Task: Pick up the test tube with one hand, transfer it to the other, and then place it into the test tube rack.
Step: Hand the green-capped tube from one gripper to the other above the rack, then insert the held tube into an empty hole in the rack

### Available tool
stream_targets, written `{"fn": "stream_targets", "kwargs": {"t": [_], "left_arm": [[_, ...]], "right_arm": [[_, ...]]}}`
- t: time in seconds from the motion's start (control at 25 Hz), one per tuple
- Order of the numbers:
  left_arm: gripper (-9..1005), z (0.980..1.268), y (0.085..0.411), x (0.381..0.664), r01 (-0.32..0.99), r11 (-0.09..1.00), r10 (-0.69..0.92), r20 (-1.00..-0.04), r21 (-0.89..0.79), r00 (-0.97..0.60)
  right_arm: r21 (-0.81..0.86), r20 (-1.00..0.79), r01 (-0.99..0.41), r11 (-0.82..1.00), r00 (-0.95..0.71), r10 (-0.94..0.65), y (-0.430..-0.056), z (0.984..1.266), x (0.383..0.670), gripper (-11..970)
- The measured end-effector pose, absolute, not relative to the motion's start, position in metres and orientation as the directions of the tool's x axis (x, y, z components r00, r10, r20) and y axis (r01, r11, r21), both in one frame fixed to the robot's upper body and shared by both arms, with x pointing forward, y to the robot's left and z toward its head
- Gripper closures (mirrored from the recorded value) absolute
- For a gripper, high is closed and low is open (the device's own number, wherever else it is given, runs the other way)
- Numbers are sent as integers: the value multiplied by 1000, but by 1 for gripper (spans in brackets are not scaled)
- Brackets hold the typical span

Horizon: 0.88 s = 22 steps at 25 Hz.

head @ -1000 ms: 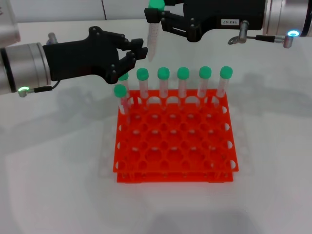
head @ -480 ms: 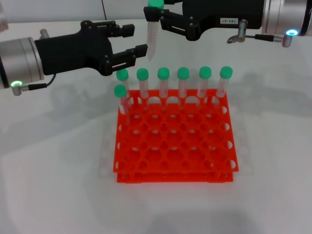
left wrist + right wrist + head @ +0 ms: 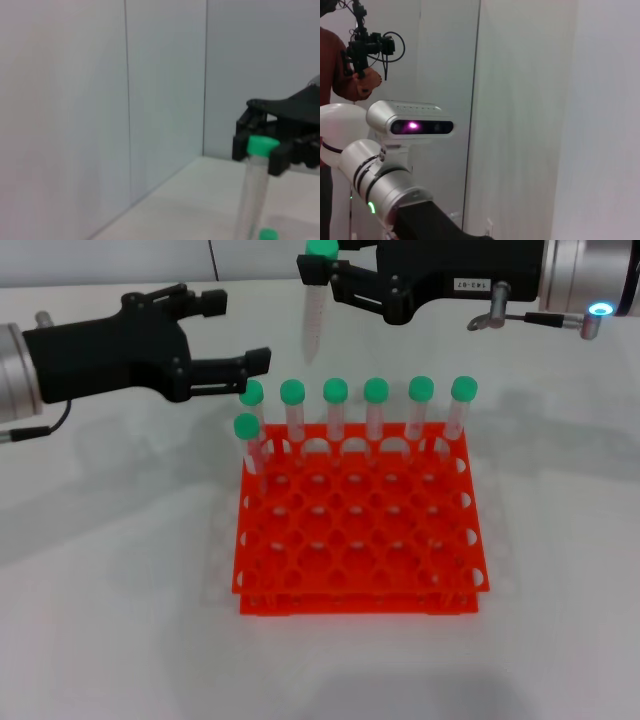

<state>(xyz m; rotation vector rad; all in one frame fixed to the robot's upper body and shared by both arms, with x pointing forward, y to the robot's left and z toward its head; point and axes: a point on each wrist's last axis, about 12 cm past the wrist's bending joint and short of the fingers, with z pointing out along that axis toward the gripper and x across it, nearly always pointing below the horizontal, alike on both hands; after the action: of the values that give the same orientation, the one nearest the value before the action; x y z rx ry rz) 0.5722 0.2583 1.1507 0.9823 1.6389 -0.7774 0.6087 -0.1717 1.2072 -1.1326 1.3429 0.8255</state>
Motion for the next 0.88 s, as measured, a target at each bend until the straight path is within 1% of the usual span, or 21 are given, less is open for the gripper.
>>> {"fn": "stream_targets", "kwargs": {"t": [0.08, 0.28, 0.56, 0.88], "left_arm": [[129, 1155, 261, 567, 895, 444, 243, -959, -25, -147], [103, 1163, 274, 551, 901, 433, 279, -946, -31, -166], [103, 1175, 297, 526, 903, 427, 365, -904, -50, -223], [103, 1181, 316, 512, 888, 444, 427, -843, -120, -328]], "right_arm": [[-138, -984, -947, 291, 99, -146, -172, 1207, 608, 696], [-132, -985, -951, 281, 94, -145, -170, 1205, 606, 696], [-117, -988, -954, 278, 82, -135, -170, 1202, 603, 696], [-97, -989, -961, 259, 64, -132, -165, 1196, 597, 696]]}}
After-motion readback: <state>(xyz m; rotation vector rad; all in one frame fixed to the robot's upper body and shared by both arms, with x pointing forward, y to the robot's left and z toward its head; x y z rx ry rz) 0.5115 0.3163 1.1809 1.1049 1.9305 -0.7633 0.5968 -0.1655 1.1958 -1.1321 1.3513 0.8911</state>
